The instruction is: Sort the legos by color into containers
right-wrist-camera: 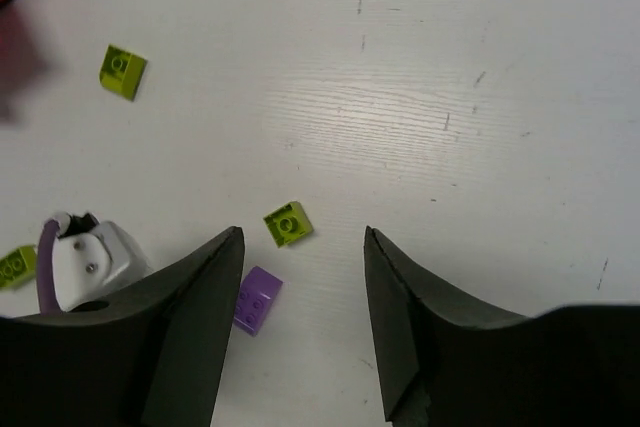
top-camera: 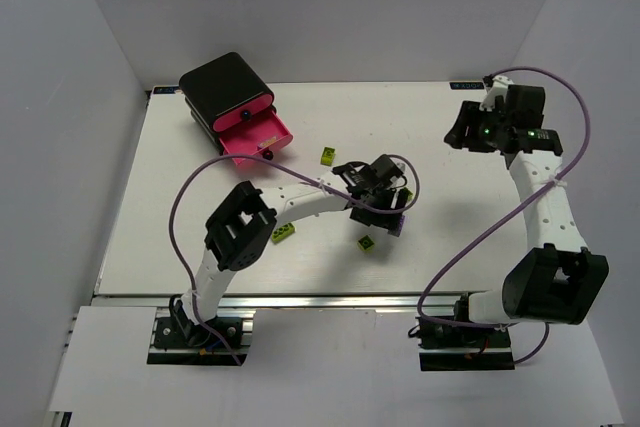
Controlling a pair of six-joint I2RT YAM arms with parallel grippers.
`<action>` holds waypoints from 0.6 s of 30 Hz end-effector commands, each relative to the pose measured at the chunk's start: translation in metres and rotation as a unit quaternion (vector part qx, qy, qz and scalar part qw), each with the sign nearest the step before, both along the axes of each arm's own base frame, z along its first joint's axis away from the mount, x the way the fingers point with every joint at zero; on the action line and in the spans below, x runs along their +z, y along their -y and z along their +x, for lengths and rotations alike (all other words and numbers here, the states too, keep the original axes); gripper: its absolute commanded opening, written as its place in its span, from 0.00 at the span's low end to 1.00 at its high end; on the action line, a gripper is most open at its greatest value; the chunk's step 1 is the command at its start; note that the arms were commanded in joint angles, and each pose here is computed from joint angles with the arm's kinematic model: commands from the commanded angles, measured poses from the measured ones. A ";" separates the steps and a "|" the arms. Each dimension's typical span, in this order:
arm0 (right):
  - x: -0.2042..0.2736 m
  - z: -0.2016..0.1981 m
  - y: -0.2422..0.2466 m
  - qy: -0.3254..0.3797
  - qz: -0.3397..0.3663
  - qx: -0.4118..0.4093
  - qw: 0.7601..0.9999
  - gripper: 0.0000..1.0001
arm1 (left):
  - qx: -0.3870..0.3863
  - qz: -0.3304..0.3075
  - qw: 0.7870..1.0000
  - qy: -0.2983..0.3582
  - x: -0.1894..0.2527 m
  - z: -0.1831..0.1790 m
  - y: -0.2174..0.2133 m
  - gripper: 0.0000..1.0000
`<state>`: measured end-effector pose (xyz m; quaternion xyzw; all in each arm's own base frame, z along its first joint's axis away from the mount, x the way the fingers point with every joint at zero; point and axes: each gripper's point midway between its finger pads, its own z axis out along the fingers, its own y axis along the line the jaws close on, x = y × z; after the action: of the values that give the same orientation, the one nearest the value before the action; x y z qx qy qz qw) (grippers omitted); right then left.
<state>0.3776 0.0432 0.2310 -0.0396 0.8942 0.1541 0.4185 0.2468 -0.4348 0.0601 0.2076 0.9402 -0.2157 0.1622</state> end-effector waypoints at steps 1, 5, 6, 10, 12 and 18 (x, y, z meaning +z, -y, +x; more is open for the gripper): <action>0.007 -0.001 0.010 -0.026 0.049 -0.044 0.997 0.56 | 0.004 -0.021 0.999 0.049 0.028 0.014 0.025 0.84; 0.008 0.000 0.023 -0.015 0.042 -0.052 0.998 0.54 | 0.014 -0.010 0.997 0.074 0.020 0.012 0.039 0.85; 0.011 0.000 0.024 -0.009 0.039 -0.050 0.998 0.55 | 0.022 -0.008 0.996 0.083 0.020 0.018 0.040 0.85; 0.018 -0.001 0.024 -0.003 0.047 -0.047 0.998 0.55 | 0.025 0.017 0.995 0.098 0.010 0.017 0.051 0.85; 0.019 -0.003 0.023 -0.005 0.053 -0.047 0.998 0.56 | 0.019 0.044 0.994 0.100 -0.007 0.016 0.051 0.85; 0.022 -0.010 0.019 -0.002 0.059 -0.044 0.997 0.56 | 0.023 0.061 0.991 0.113 -0.018 0.029 0.061 0.81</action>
<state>0.3728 0.0205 0.2311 0.0275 0.8974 0.1779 0.4029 0.2697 -0.4984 0.0315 0.2200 0.9330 -0.1457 0.2447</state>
